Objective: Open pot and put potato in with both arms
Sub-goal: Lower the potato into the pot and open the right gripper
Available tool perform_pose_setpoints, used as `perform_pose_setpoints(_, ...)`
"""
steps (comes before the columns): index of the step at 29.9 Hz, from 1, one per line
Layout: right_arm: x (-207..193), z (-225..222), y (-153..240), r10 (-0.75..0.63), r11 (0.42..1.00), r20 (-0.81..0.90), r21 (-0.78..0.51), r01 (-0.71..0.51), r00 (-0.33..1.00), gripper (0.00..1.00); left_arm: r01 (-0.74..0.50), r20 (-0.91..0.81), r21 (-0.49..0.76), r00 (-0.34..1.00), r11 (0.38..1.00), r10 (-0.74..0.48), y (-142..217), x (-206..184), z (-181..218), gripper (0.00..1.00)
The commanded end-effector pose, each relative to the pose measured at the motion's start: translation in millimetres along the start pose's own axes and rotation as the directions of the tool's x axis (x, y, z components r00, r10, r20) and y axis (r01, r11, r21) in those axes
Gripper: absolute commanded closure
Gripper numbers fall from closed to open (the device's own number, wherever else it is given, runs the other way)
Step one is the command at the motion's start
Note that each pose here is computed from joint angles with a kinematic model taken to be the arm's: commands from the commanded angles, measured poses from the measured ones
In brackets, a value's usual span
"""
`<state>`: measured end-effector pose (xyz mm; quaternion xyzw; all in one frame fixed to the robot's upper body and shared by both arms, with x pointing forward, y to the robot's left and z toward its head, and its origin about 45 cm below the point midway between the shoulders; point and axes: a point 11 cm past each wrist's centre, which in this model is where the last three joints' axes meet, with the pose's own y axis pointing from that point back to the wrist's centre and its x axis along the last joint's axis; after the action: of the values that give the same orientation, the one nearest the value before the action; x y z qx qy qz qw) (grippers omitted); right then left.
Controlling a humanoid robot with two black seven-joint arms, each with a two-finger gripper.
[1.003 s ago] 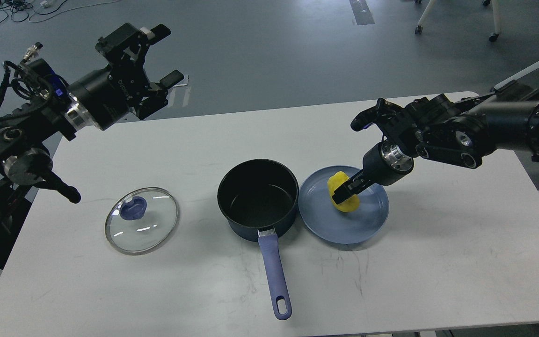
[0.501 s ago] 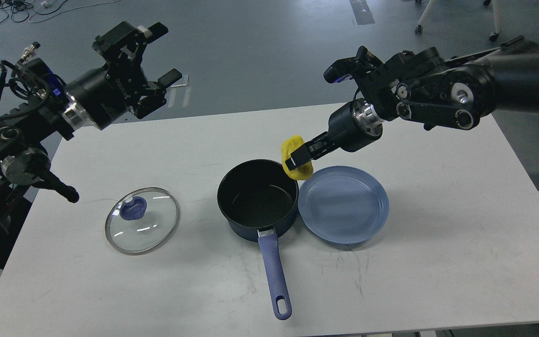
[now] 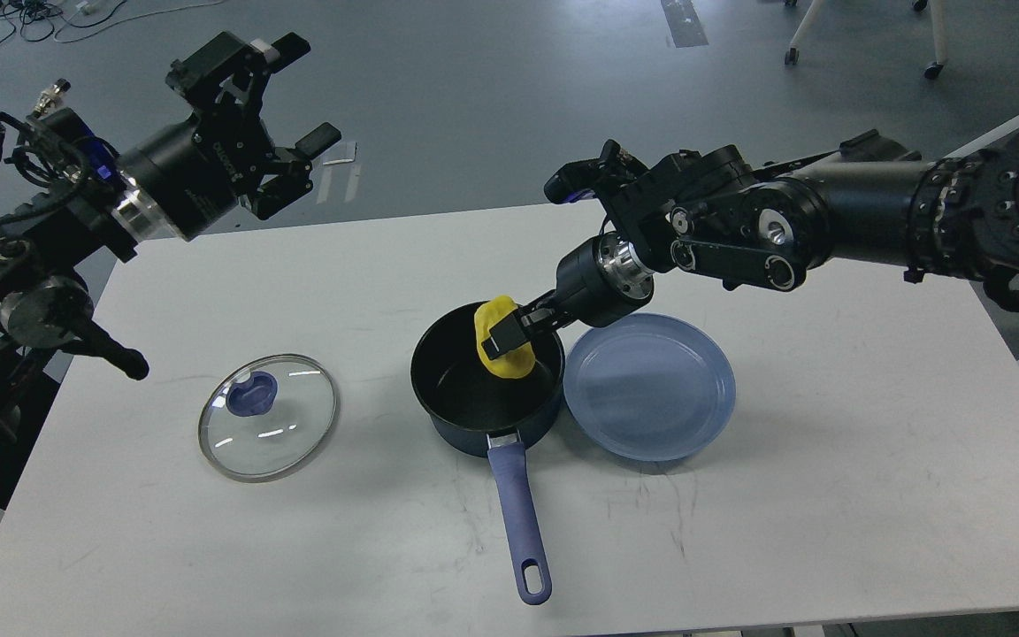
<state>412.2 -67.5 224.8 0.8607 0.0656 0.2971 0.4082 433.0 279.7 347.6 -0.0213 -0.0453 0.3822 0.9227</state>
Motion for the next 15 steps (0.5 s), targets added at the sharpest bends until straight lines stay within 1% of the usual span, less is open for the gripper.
perform_pose_setpoints(1,-1.9,5.2,-1.0,0.004,1.0,0.011,-0.006,-0.004,1.0,0.67,0.0,0.0,0.0,1.0,1.0,0.0,0.1,-0.1,-0.2,0.02)
perform_pose_setpoints(2,-3.6,6.0,-2.0,0.002,1.0,0.015,-0.005,-0.002,1.0,0.65,0.0,0.0,0.0,1.0,1.0,0.0,0.1,-0.1,-0.2,0.02)
perform_pose_setpoints(6,-6.5,7.3,-3.6,-0.001,1.0,0.023,-0.002,0.001,1.0,0.63,0.0,0.0,-0.001,1.0,1.0,0.0,0.0,0.1,0.2,0.02)
perform_pose_setpoints(9,-6.8,7.1,-4.0,-0.001,1.0,0.025,0.0,0.001,1.0,0.59,-0.001,0.0,-0.001,1.0,1.0,0.001,0.0,0.1,0.2,0.02)
perform_pose_setpoints(10,-7.0,7.7,-4.1,0.0,1.0,0.026,-0.001,0.0,1.0,0.54,0.001,0.0,-0.002,1.0,1.0,-0.001,-0.2,-0.3,0.4,0.02)
perform_pose_setpoints(12,-7.4,7.4,-4.3,-0.001,1.0,0.027,0.0,0.001,1.0,0.5,0.0,0.001,-0.001,1.0,1.0,0.0,0.3,0.1,0.6,0.02)
perform_pose_setpoints(13,-7.4,7.4,-4.3,-0.001,1.0,0.027,0.0,0.001,1.0,0.46,0.0,0.001,-0.001,1.0,1.0,0.0,0.3,0.1,0.6,0.02)
perform_pose_setpoints(15,-7.0,7.7,-4.1,0.0,1.0,0.026,-0.001,0.0,1.0,0.42,-0.002,0.001,-0.001,1.0,1.0,0.002,0.5,0.6,0.4,0.02)
